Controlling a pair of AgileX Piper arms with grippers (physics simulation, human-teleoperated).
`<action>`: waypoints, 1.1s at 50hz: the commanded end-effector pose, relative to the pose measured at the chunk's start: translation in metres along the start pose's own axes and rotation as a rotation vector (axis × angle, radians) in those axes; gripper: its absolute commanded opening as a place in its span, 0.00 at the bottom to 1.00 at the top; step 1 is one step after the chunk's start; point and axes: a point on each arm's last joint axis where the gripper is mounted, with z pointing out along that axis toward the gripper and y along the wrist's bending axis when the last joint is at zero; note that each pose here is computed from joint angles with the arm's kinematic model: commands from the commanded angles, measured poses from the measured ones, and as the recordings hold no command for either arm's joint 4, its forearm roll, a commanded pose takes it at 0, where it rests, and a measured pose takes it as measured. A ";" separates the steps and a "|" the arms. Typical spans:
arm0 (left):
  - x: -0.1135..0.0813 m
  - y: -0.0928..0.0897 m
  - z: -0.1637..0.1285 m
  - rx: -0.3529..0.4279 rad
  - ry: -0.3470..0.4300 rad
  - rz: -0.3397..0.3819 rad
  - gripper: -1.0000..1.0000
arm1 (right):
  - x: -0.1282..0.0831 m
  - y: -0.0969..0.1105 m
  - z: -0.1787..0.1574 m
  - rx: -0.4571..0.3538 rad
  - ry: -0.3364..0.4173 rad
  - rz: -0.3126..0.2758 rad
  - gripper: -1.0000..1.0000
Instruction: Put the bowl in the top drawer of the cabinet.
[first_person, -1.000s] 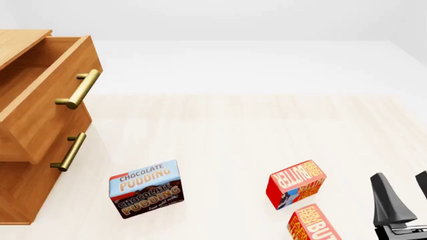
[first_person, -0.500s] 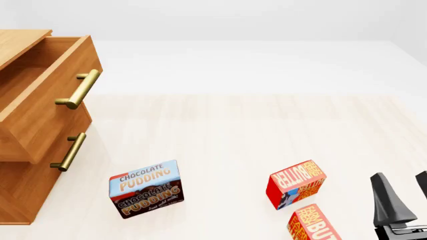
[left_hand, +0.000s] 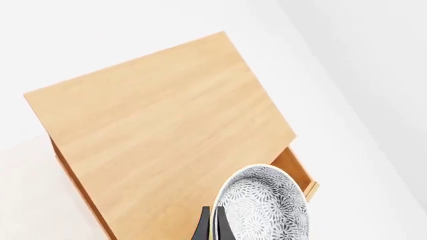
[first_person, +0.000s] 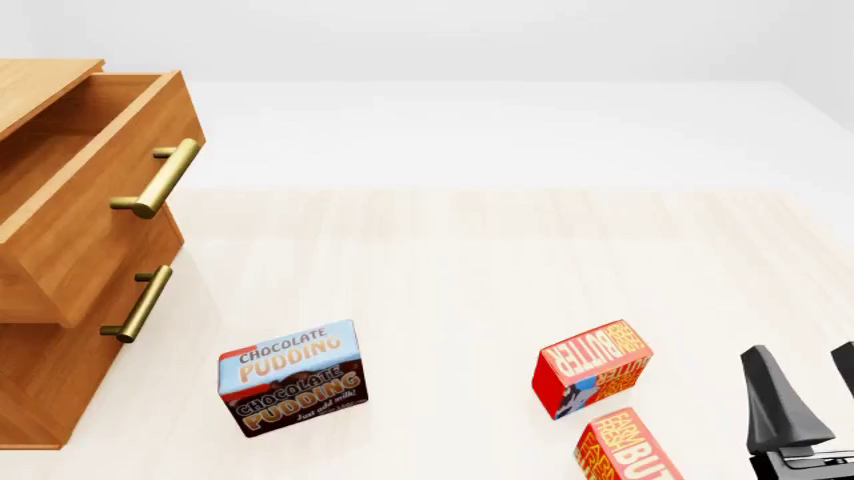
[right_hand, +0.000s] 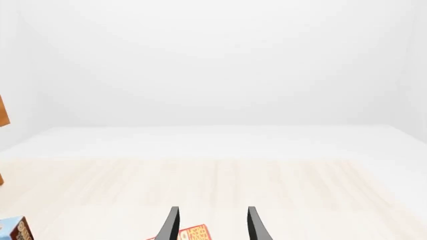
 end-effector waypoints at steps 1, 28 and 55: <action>0.004 0.003 0.004 -0.002 0.002 -0.005 0.00 | 0.000 0.000 0.000 0.001 0.000 -0.001 1.00; 0.011 0.003 0.004 0.014 0.009 -0.017 0.00 | 0.000 0.000 0.000 0.001 -0.001 -0.002 1.00; 0.013 0.007 0.013 -0.001 0.015 -0.022 0.00 | 0.000 0.000 0.000 0.004 0.000 -0.004 1.00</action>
